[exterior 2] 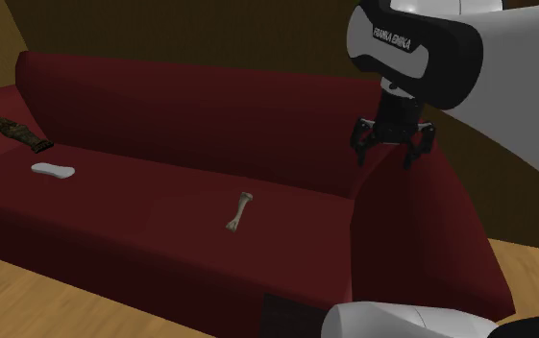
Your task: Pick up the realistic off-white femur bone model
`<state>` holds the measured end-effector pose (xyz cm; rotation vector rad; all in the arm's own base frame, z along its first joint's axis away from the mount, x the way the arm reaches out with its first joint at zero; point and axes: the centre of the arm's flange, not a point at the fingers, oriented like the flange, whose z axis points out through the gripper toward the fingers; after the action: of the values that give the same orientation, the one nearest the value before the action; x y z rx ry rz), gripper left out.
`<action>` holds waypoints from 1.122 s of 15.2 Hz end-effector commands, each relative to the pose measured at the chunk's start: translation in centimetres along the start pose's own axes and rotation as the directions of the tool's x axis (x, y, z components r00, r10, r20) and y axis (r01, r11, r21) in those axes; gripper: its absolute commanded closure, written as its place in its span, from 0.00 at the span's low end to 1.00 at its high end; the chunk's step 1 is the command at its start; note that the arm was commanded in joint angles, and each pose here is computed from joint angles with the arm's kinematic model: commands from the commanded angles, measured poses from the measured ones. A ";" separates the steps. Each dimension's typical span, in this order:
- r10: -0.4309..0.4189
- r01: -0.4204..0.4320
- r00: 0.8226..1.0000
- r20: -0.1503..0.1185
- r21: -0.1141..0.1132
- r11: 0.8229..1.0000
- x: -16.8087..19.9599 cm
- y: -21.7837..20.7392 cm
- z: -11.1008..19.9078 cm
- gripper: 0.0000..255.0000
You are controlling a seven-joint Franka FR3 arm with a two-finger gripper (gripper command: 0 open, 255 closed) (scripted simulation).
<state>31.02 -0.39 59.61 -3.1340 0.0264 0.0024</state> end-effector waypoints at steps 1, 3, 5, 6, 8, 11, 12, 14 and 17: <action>0.000 0.000 1.000 0.000 0.000 1.000 0.0 0.0 0.0 0.00; 0.002 -0.002 1.000 0.007 -0.004 1.000 1.2 -2.0 1.4 0.00; 0.003 -0.003 1.000 0.015 -0.008 1.000 2.4 -4.0 2.9 0.00; 0.004 -0.004 1.000 0.018 -0.011 1.000 3.0 -4.9 3.6 0.00; 0.006 -0.006 1.000 0.026 -0.015 1.000 4.2 -6.9 5.1 0.00; 0.009 -0.008 0.999 0.037 -0.021 1.000 6.0 -9.8 7.3 0.00; 0.010 -0.009 0.999 0.040 -0.023 1.000 6.6 -10.8 8.1 0.00; 0.011 -0.010 0.999 0.048 -0.027 1.000 7.8 -12.8 9.6 0.00; 0.014 -0.012 0.998 0.059 -0.034 0.999 9.6 -15.6 12.0 0.00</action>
<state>40.10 14.08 48.42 -3.1645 0.0447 0.0910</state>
